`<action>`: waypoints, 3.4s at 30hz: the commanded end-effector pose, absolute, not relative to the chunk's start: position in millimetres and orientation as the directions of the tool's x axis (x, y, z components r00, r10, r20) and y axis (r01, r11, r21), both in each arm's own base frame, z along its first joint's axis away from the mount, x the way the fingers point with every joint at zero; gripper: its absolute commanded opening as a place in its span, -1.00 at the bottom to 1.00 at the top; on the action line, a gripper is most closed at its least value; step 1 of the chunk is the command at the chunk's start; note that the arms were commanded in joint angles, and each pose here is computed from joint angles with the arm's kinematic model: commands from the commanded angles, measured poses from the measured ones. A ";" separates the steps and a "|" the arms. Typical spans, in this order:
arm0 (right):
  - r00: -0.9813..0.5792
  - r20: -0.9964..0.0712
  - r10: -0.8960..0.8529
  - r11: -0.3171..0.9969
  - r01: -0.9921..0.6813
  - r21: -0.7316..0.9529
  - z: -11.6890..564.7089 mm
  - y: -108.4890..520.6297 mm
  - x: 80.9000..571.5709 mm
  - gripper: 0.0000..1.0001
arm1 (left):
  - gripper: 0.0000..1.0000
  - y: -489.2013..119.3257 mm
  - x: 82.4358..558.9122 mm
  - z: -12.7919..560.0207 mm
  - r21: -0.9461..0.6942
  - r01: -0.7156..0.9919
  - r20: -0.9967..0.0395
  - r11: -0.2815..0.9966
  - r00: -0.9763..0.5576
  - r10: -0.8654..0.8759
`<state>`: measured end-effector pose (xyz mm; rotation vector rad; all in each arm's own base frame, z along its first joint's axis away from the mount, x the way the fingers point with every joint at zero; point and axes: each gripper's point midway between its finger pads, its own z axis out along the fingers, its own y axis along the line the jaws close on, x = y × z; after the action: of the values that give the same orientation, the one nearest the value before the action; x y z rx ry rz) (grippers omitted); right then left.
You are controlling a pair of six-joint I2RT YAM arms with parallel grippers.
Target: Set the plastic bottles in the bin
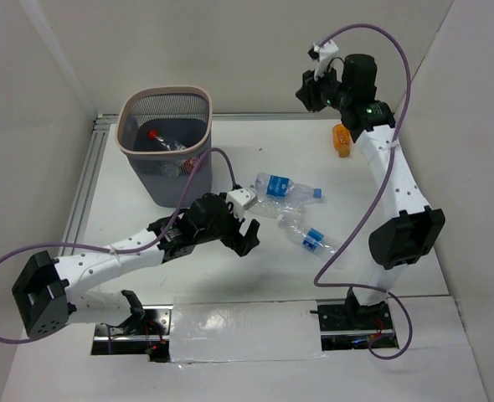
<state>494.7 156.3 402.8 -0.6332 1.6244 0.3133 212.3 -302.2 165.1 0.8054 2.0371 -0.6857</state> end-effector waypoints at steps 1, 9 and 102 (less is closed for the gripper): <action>-0.199 -0.939 -0.281 0.799 -0.590 -0.114 365.4 133.1 462.6 -0.36 | 1.00 -317.7 228.7 190.7 -0.210 0.737 -0.866 0.642 -0.445 0.227; -0.343 -0.871 -0.351 0.829 -0.546 -0.119 305.3 66.1 424.2 1.00 | 1.00 -346.0 247.9 207.4 -0.315 0.667 -0.814 0.675 -0.555 0.169; -0.534 -0.832 -0.152 0.820 -0.538 0.196 213.6 26.7 312.6 0.47 | -0.29 -415.7 401.4 88.3 -0.104 0.354 -0.728 0.930 -0.664 0.171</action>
<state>322.9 15.8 201.3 -0.3765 2.1811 0.5108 388.9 -422.8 53.0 0.4268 2.3815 -0.3286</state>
